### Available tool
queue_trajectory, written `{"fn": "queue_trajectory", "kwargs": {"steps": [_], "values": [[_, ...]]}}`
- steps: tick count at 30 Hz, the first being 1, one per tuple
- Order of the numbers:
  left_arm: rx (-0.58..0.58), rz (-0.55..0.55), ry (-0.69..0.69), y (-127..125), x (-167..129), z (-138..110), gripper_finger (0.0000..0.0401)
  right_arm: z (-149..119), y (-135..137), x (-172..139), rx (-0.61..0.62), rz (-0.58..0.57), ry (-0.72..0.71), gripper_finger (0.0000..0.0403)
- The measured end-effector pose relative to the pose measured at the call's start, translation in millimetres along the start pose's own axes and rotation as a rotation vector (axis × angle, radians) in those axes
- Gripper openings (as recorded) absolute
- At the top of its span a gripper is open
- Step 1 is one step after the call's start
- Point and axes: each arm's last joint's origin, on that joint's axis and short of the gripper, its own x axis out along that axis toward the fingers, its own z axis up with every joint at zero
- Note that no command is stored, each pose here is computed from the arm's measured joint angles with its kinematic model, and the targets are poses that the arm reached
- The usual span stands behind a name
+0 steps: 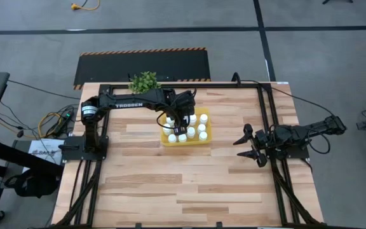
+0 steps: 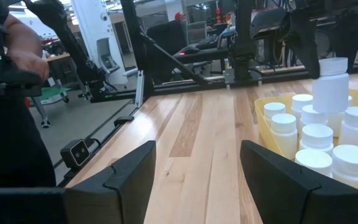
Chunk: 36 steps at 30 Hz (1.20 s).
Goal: Pick and place pill bottles into a basket
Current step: Put the white medicine bottle into the yellow bin
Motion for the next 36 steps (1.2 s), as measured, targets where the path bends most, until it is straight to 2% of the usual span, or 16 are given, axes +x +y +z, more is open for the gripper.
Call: {"fn": "queue_trajectory", "kwargs": {"steps": [13, 31, 36], "values": [[0.017, -0.014, 0.019, -1.2, 14.5, 0.7, 0.016, 0.0, 0.0, 0.0, 0.0, 0.0, 0.0, 0.0226], [0.037, 0.018, 0.017, 0.0, 14.0, 1.0, 0.016, 0.0, 0.0, 0.0, 0.0, 0.0, 0.0, 0.0226], [0.033, -0.001, 0.038, 1.2, 27.4, 0.7, 0.016, 0.0, 0.0, 0.0, 0.0, 0.0, 0.0, 0.0226]]}}
